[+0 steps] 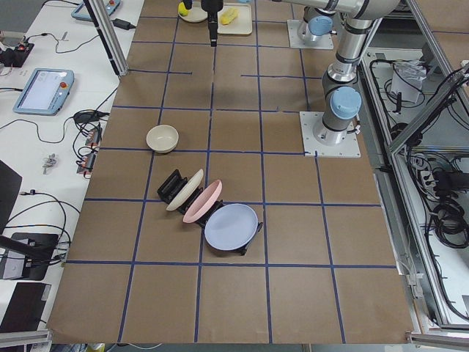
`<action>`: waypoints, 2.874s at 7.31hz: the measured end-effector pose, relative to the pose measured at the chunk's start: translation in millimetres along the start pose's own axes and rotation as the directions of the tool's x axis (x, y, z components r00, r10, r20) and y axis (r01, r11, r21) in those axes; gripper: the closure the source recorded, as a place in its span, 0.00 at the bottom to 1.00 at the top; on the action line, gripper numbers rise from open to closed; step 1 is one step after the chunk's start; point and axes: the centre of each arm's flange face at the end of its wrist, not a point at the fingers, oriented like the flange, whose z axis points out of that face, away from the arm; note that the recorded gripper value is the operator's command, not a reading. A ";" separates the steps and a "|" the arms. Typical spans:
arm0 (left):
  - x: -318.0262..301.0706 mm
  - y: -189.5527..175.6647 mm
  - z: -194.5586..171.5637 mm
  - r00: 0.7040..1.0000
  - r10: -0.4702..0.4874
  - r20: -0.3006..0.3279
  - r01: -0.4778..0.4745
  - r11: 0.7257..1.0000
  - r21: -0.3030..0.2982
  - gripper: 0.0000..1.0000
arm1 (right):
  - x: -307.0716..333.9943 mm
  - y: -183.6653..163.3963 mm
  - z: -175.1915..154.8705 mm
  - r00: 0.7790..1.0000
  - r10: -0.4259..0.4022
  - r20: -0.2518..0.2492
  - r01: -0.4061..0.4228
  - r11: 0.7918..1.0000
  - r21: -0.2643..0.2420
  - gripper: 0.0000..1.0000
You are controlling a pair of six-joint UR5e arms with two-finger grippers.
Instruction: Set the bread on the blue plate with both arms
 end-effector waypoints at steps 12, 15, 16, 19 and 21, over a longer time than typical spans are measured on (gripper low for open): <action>-546.6 -3.4 125.8 0.990 -0.141 -0.022 0.137 0.983 -0.124 0.00 | 209.7 -13.1 254.8 0.672 -0.730 -0.126 0.740 0.671 0.057 0.02; -666.3 -7.9 202.6 0.993 -0.070 -0.096 0.053 0.984 -0.169 0.00 | 206.0 -6.3 277.7 0.668 -0.731 -0.141 0.743 0.667 0.062 0.02; -690.2 -9.3 226.3 0.991 -0.036 -0.129 0.013 0.984 -0.180 0.00 | 206.2 -5.8 286.6 0.667 -0.732 -0.135 0.743 0.666 0.060 0.02; -713.1 -22.3 279.6 0.976 0.027 -0.217 -0.070 0.978 -0.196 0.00 | 209.8 -9.6 295.8 0.655 -0.740 -0.154 0.754 0.655 0.059 0.02; -709.4 -29.2 302.8 0.958 0.042 -0.284 -0.099 0.977 -0.188 0.00 | 209.5 -9.7 297.6 0.649 -0.744 -0.160 0.759 0.649 0.060 0.02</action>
